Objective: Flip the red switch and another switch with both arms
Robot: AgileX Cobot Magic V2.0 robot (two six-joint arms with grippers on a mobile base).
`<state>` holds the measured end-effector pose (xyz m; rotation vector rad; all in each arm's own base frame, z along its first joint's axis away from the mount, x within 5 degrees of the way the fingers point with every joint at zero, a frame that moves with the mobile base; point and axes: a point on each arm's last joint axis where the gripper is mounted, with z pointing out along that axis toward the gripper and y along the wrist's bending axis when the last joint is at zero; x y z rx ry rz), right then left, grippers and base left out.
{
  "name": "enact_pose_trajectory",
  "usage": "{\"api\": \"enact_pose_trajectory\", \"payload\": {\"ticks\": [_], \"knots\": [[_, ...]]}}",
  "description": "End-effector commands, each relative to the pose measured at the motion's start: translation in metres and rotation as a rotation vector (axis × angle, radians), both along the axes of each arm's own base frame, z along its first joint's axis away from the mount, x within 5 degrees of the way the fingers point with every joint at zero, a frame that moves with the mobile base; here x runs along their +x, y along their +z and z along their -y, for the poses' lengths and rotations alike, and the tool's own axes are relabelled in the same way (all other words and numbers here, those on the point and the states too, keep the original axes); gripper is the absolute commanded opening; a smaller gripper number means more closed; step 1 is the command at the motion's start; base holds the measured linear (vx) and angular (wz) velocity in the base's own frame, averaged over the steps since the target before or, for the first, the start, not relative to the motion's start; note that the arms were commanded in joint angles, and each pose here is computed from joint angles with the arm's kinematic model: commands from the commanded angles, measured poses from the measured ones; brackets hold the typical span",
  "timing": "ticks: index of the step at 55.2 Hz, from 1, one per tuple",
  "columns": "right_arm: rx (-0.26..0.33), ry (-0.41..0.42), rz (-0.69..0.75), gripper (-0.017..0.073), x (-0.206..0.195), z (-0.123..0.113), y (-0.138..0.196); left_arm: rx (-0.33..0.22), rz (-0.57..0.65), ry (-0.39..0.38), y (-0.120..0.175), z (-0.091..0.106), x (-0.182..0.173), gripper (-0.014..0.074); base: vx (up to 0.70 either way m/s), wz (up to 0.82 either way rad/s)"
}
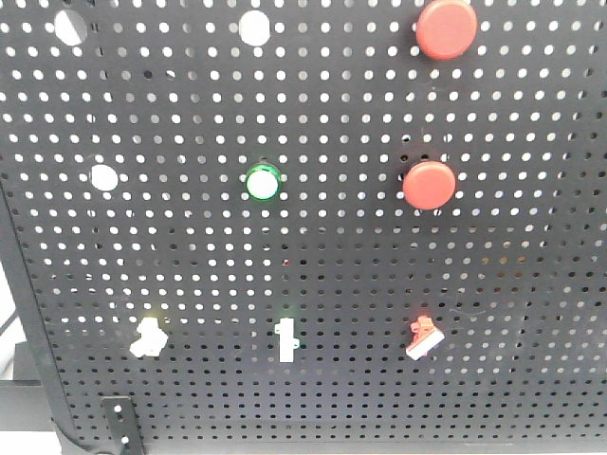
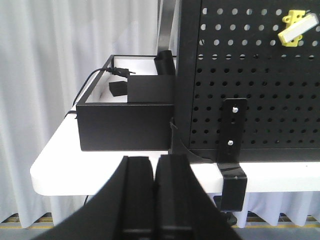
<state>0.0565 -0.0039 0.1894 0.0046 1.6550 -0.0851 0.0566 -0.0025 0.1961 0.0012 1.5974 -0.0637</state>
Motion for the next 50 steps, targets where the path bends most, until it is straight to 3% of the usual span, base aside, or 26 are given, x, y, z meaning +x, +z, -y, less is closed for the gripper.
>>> {"api": "enact_pose_trajectory", "payload": {"ticks": [1,50], "knots": [[-0.017,0.030,0.050,-0.0006,-0.0005,-0.0016,0.0028,-0.010,0.064,0.005,0.0012,-0.0004,0.0009,0.0003,0.00,0.00],[-0.013,0.028,0.044,-0.0006,-0.0005,-0.0015,0.0023,-0.010,0.065,0.005,0.0013,-0.0004,0.0009,0.0003,0.00,0.00]]}}
